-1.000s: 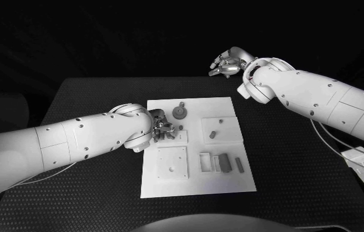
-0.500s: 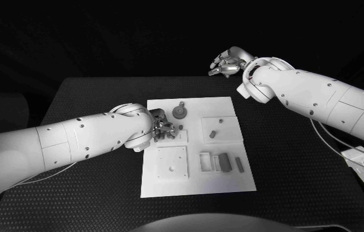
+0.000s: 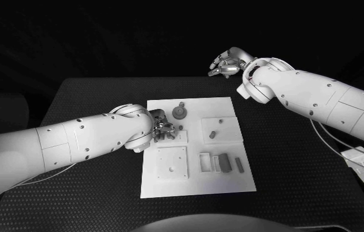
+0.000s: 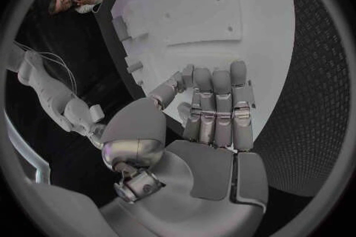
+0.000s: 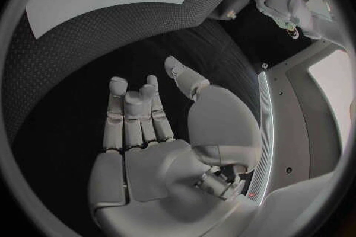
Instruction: Assemble the parts on the task board
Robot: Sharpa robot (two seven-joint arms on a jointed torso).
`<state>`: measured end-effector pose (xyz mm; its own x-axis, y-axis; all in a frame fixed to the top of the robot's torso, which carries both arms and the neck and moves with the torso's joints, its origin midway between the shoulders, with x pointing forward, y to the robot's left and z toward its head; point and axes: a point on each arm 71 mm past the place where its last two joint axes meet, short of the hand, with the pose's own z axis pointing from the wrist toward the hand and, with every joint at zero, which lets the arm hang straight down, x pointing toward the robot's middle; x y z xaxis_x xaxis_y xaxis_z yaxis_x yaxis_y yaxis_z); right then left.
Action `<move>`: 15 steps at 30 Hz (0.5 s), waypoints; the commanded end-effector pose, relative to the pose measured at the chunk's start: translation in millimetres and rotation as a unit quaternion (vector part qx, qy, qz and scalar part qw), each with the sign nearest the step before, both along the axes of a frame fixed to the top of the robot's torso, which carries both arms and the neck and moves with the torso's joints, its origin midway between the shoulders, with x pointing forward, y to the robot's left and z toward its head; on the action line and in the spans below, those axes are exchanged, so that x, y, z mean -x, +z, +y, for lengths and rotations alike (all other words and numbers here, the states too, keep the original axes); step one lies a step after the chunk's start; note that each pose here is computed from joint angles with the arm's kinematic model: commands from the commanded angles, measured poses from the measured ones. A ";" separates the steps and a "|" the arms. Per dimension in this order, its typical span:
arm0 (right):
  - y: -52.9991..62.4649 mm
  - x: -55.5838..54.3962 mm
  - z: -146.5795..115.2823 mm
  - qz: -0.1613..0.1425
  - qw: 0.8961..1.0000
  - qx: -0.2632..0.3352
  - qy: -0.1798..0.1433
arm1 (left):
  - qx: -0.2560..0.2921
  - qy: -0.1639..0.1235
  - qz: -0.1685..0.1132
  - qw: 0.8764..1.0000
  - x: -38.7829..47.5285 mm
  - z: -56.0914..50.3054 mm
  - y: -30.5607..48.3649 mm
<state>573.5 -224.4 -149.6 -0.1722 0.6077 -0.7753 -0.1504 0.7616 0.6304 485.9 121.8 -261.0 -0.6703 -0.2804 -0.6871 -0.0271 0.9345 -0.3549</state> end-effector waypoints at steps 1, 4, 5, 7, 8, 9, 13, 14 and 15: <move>0.1 0.2 1.4 0.002 1.000 0.000 0.008 | 0.001 -0.005 -0.008 1.000 1.8 -3.0 -1.1; 0.1 0.2 1.4 0.002 1.000 0.000 0.009 | 0.001 -0.005 -0.010 1.000 1.8 -2.8 -1.0; 0.0 0.2 1.3 0.002 1.000 0.000 0.009 | 0.001 -0.005 -0.011 1.000 1.7 -2.5 -0.9; 0.0 0.2 1.3 0.002 1.000 0.000 0.009 | 0.000 -0.005 -0.012 1.000 1.5 -1.9 -0.8; 0.0 0.2 1.2 0.002 1.000 0.001 0.008 | 0.000 -0.005 -0.013 1.000 1.5 -1.8 -0.8; 0.0 0.3 1.1 0.003 1.000 0.001 0.008 | 0.000 -0.005 -0.013 1.000 1.6 -1.8 -0.7; -0.1 0.3 1.3 0.003 1.000 0.001 0.009 | 0.000 -0.006 -0.012 1.000 2.0 -2.2 -0.8; -0.1 0.3 1.5 0.003 1.000 0.001 0.009 | 0.000 -0.007 -0.012 1.000 2.1 -2.4 -0.8; -0.2 0.3 1.6 0.003 1.000 0.001 0.009 | 0.000 -0.007 -0.011 1.000 2.3 -2.5 -0.9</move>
